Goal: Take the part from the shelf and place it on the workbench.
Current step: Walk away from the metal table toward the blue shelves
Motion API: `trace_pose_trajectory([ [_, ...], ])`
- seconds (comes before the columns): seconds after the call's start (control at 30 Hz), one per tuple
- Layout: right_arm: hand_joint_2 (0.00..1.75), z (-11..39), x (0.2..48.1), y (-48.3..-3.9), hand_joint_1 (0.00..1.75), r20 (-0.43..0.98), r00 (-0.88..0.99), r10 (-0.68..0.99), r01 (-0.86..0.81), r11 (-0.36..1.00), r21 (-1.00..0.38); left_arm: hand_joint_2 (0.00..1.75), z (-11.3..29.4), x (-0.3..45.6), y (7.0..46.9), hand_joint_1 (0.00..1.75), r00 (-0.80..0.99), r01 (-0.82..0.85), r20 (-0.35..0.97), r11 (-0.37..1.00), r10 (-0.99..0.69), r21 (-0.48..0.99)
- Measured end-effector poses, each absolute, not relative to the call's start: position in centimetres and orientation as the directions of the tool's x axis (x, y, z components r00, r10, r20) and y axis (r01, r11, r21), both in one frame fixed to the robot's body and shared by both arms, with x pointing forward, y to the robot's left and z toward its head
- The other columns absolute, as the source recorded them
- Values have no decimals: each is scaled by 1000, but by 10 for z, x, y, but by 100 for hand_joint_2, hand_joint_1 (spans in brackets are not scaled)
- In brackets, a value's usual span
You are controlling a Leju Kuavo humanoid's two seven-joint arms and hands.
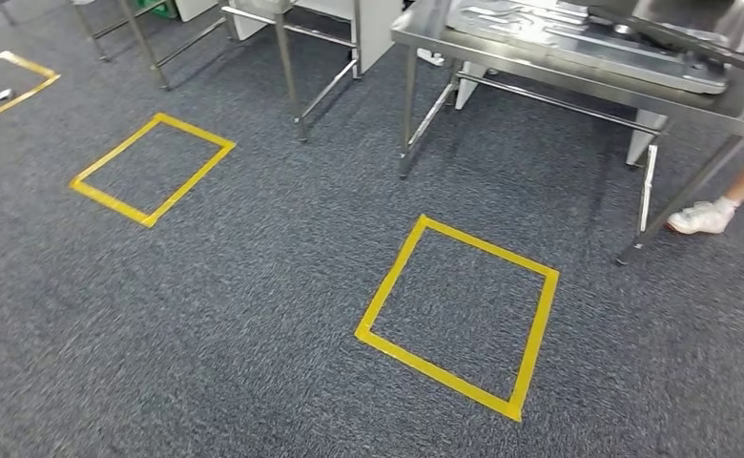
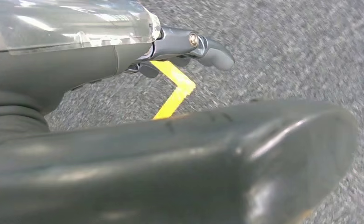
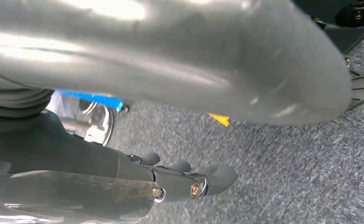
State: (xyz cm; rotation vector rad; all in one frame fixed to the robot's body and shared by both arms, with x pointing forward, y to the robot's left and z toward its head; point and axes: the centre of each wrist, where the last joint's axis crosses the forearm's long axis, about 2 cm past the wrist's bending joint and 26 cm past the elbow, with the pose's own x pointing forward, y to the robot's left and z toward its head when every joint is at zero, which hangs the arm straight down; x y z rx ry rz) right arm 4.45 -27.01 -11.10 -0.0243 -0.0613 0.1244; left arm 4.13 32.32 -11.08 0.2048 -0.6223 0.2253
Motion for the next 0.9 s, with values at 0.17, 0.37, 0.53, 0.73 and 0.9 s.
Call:
trace_pose_trajectory([
  [0.17,0,-111,45,-268,0,69,991,116,-114,993,-32,0,-111,41,326,0,792,-265,594,956,141,126],
  [0.37,0,-110,53,-267,0,92,990,108,-105,994,-33,0,-110,41,329,0,779,-259,612,959,137,116],
  [0.53,0,-110,51,-265,0,106,991,86,-84,996,-26,0,-110,48,331,0,765,-249,631,962,127,109],
  [0.73,0,-110,50,-264,0,127,990,59,-56,998,-23,0,-109,52,332,0,766,-227,634,968,109,109],
  [0.9,0,-110,50,-262,0,123,991,47,-45,999,-20,0,-109,51,335,0,771,-224,628,968,106,112],
])
